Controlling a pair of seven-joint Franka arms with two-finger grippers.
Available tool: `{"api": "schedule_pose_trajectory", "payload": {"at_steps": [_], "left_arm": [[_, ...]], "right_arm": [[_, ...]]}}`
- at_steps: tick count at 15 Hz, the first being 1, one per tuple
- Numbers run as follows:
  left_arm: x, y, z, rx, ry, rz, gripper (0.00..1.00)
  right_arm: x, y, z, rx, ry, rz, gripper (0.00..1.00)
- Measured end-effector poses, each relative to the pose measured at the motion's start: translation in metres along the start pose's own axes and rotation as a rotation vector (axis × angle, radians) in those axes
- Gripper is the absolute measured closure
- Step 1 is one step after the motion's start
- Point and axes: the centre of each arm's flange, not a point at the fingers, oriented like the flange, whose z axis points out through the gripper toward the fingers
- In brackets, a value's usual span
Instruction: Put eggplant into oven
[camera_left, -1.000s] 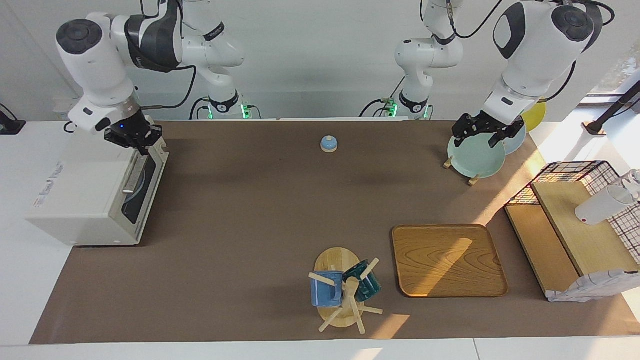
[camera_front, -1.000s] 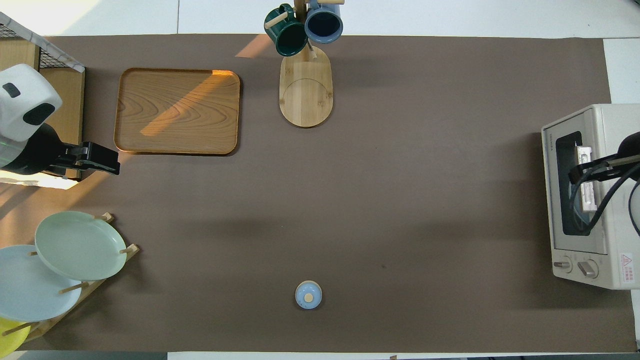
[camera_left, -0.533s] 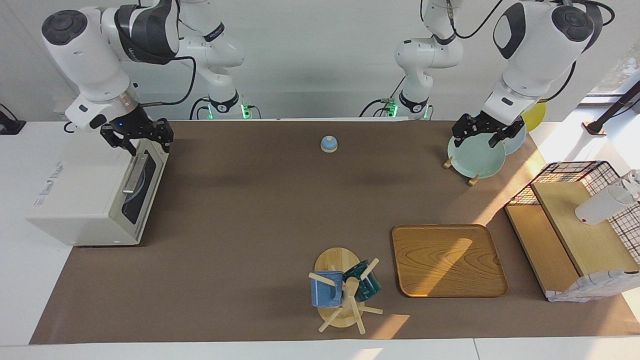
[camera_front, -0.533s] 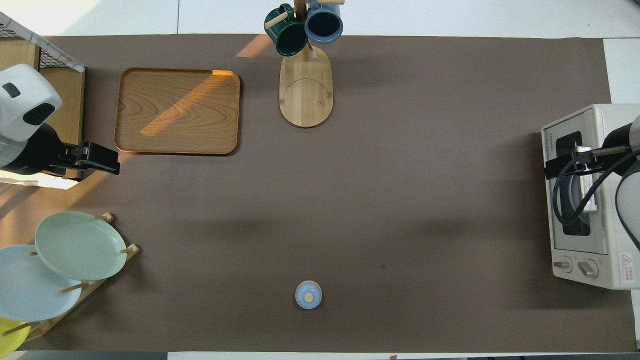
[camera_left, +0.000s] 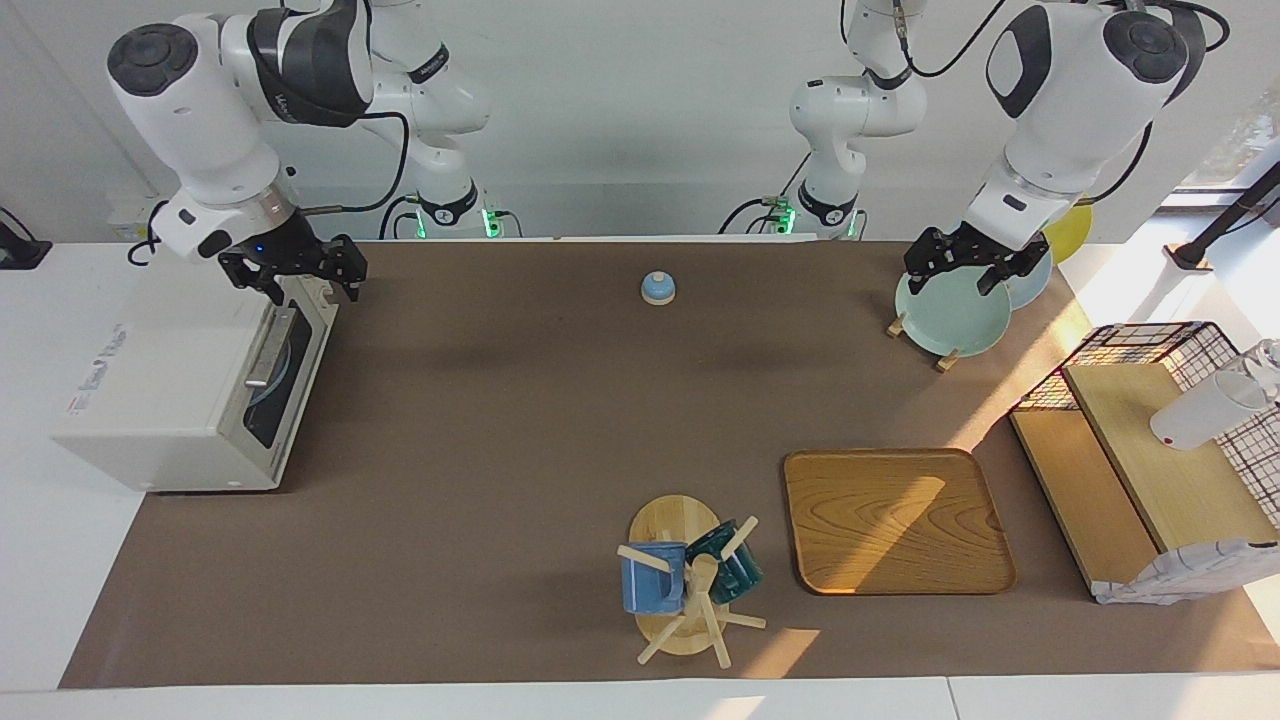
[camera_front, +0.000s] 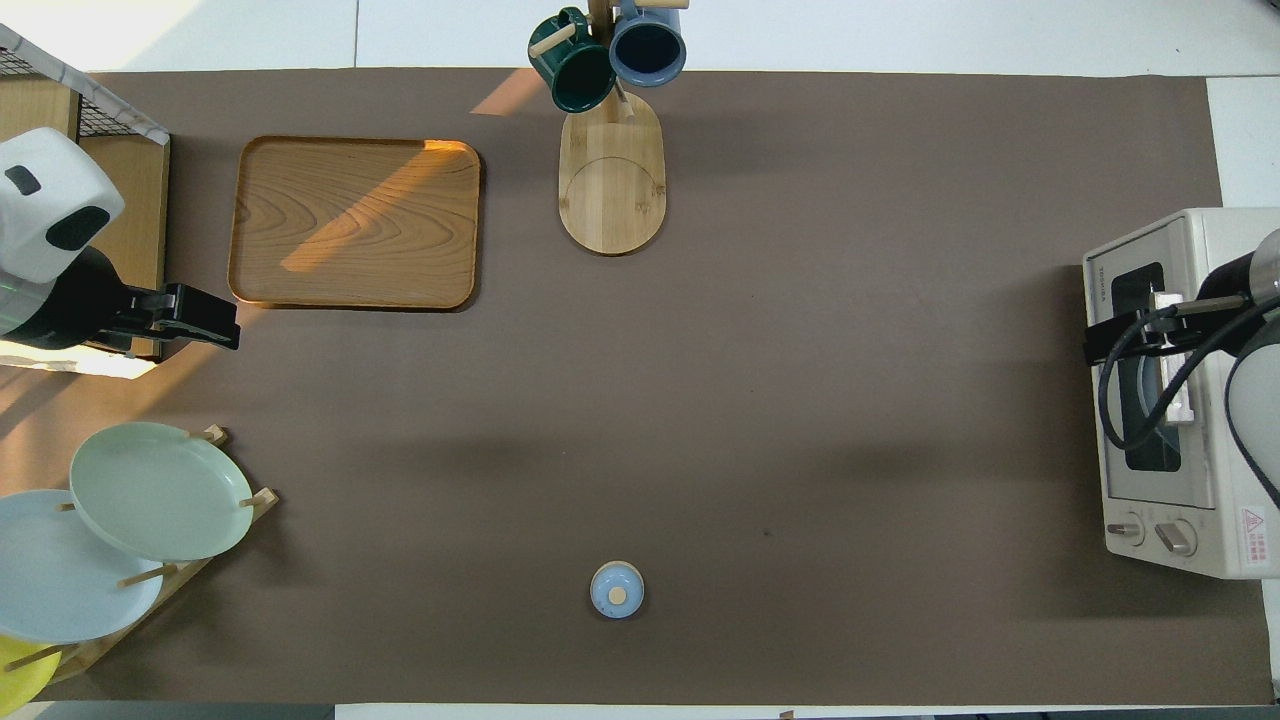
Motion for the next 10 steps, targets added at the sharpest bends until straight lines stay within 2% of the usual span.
{"api": "schedule_pose_trajectory", "payload": {"at_steps": [10], "left_arm": [[0.0, 0.0, 0.0, 0.0, 0.0, 0.0, 0.0]], "right_arm": [[0.0105, 0.0057, -0.0111, -0.001, 0.011, 0.033, 0.0]]}}
